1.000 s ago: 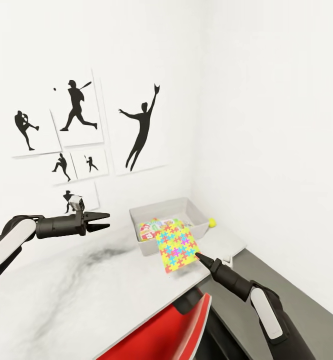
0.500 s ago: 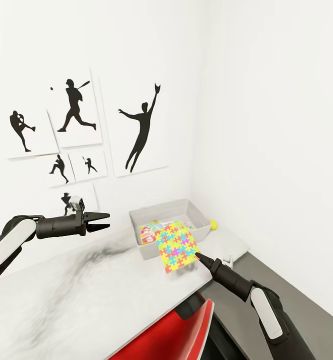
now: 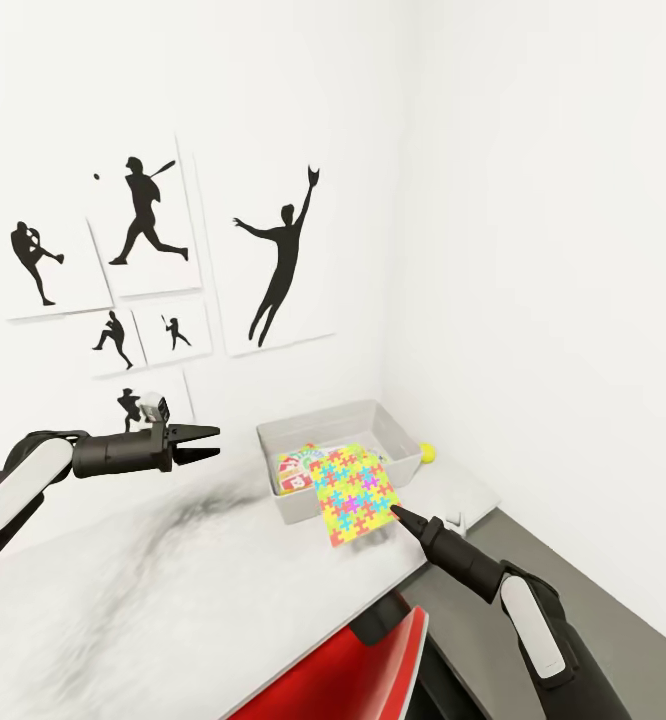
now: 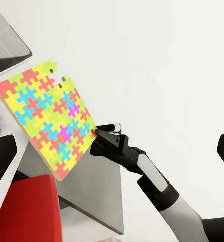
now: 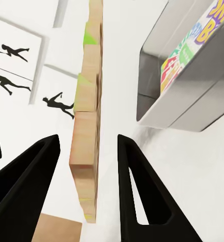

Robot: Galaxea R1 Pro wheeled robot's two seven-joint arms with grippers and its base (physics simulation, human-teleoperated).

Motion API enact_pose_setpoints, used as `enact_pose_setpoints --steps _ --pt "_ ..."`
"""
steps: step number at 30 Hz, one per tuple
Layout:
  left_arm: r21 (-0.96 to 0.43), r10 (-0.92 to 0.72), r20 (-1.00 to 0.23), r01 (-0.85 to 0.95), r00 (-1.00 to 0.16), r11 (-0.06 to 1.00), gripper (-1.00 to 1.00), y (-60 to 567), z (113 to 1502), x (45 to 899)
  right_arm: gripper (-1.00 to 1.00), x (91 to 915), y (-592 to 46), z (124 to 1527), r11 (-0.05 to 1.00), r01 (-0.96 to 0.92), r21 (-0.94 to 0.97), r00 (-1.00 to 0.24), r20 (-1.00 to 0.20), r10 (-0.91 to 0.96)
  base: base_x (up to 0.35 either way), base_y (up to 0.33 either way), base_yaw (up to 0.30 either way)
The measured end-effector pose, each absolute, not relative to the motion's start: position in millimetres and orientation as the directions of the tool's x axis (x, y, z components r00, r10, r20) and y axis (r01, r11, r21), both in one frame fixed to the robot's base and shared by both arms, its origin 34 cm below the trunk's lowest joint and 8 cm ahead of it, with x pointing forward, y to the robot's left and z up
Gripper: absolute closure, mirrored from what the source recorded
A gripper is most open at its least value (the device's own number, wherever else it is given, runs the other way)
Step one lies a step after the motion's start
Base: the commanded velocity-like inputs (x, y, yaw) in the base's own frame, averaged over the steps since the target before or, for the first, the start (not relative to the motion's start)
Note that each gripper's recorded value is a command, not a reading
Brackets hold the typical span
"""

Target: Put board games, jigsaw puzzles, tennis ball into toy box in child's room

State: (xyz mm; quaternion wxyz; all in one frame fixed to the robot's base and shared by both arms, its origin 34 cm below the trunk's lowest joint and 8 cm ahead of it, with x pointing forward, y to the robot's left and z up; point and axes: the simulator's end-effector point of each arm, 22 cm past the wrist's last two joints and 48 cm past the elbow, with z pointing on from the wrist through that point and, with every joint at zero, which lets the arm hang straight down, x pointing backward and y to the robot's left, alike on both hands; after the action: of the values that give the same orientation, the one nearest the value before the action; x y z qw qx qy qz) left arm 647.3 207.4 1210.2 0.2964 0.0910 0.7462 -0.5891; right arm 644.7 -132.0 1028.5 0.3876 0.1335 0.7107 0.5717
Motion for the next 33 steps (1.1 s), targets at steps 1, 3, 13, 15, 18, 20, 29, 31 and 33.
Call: enact_pose_setpoints --steps 1,3,13,15,18,20,29,31,33 --pt "-0.825 -0.214 -0.550 0.485 -0.808 0.289 -1.00 207.4 1210.4 647.3 1.00 644.8 -132.0 1028.6 0.311 -0.254 0.916 -0.664 -0.399 0.633 0.004 0.000 0.000" --pt "-0.825 -0.213 -0.550 0.485 -0.808 0.289 -1.00 207.3 1210.4 647.3 1.00 644.8 -132.0 1028.7 0.311 -0.254 0.916 -0.664 -0.399 0.633 0.002 0.000 0.000" --pt "-0.825 -0.213 -0.550 0.485 -0.808 0.289 -1.00 207.7 1210.6 647.1 1.00 644.7 -131.9 1028.9 0.310 -0.255 0.916 -0.664 -0.399 0.633 0.000 0.000 0.000" --pt "-0.825 -0.213 -0.549 0.485 -0.808 0.289 -1.00 207.6 1210.4 647.1 1.00 644.7 -131.9 1029.0 0.310 -0.255 0.916 -0.664 -0.399 0.633 0.000 0.000 0.000" --pt "-0.826 -0.213 -0.549 0.484 -0.808 0.289 -1.00 207.7 1210.3 647.1 1.00 644.7 -131.9 1028.9 0.310 -0.255 0.916 -0.664 -0.399 0.633 0.000 0.000 0.000" --pt "-0.826 -0.213 -0.548 0.484 -0.809 0.289 -1.00 207.6 1210.3 647.0 1.00 644.8 -132.0 1029.0 0.310 -0.255 0.916 -0.663 -0.399 0.633 0.000 0.000 0.000" --pt "-0.826 -0.213 -0.548 0.483 -0.809 0.289 -1.00 208.0 1206.6 649.0 1.00 646.6 -136.2 1024.0 0.312 -0.249 0.917 -0.659 -0.397 0.639 0.000 0.000 0.000" --pt "-0.826 -0.213 -0.548 0.483 -0.809 0.292 -1.00 209.4 1206.7 648.9 1.00 647.2 -137.9 1023.3 0.314 -0.244 0.918 -0.656 -0.394 0.643 0.000 0.000 0.000" --pt "-0.826 -0.213 -0.548 0.482 -0.809 0.292 -1.00 209.7 1206.6 648.9 1.00 647.5 -138.0 1022.1 0.316 -0.240 0.918 -0.655 -0.393 0.645 0.000 0.000 0.000"
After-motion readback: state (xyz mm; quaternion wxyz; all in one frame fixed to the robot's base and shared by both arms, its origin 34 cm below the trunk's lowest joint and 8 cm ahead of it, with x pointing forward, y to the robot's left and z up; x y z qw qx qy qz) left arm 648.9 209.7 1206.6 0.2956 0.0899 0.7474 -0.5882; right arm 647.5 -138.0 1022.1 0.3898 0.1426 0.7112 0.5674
